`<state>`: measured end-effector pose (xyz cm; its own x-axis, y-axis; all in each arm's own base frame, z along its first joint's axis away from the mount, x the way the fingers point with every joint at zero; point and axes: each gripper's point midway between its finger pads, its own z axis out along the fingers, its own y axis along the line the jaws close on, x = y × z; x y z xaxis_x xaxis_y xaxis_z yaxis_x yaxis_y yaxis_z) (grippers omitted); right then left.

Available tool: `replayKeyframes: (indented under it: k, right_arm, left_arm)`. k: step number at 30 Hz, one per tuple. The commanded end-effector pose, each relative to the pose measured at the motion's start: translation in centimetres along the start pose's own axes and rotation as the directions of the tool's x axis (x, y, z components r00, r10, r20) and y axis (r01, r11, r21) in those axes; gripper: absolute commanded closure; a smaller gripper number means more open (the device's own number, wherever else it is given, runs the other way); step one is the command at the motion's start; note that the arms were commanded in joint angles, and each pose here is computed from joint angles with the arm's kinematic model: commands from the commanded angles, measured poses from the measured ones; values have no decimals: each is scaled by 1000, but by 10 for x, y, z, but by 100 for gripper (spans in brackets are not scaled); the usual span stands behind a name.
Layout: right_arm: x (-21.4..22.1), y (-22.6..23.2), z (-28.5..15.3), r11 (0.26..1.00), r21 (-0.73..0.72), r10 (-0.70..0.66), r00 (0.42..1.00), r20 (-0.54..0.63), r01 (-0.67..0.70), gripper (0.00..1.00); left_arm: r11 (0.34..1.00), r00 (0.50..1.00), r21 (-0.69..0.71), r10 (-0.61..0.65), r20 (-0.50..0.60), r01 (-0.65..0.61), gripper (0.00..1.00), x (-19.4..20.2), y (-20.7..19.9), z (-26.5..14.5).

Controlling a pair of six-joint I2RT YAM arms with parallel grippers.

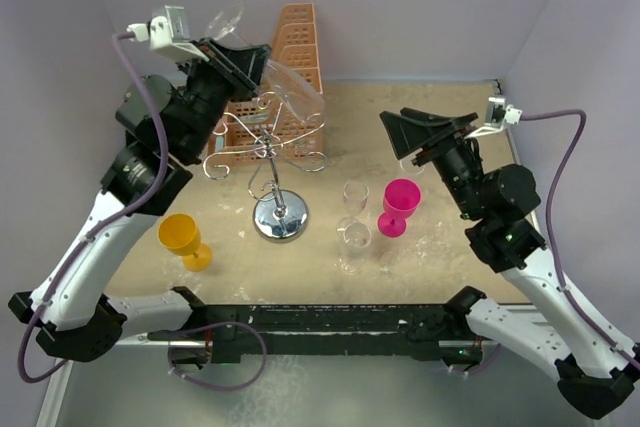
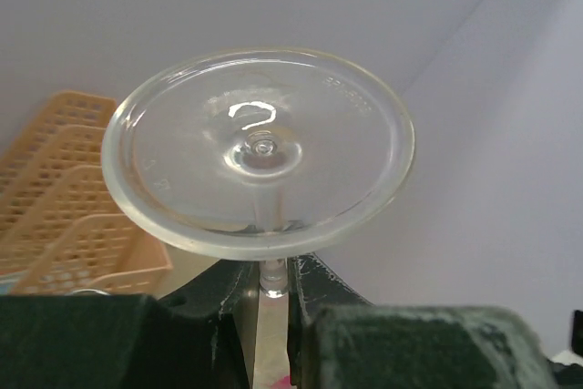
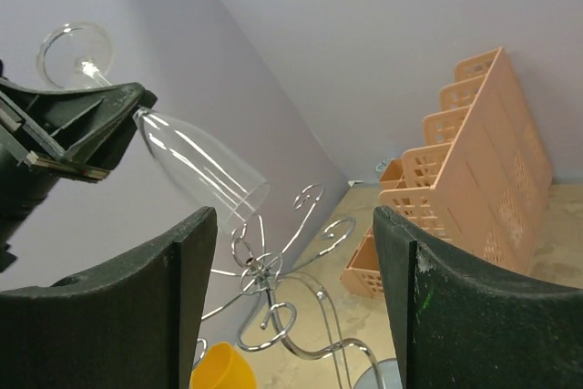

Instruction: Place the wine glass upside down on the wine glass rack

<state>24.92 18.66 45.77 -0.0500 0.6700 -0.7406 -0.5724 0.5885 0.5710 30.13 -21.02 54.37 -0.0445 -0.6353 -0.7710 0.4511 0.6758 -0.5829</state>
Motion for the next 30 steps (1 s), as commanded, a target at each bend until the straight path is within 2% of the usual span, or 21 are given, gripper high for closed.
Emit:
replayKeyframes:
  k: [1,8,15,24,30]
  right_arm:
    - [-21,22,6,994,-64,-82,996,26,83,29]
    - [-2,36,25,984,-149,-111,992,-63,101,29]
    - [16,48,45,975,-207,-118,981,-152,85,29]
    - [29,71,79,953,-301,-101,970,-223,31,33]
    - [30,94,100,945,-327,-51,969,-242,-31,34]
  left_arm:
    - [950,962,-156,273,-17,-272,100,-36,24,-21]
    - [791,896,-470,445,1,-392,100,-87,75,-62]
    - [619,830,-620,549,-98,-483,100,-99,116,-111]
    - [518,800,-671,569,-192,-530,100,-66,158,-144]
    - [556,798,-615,560,-220,-560,100,-25,174,-141]
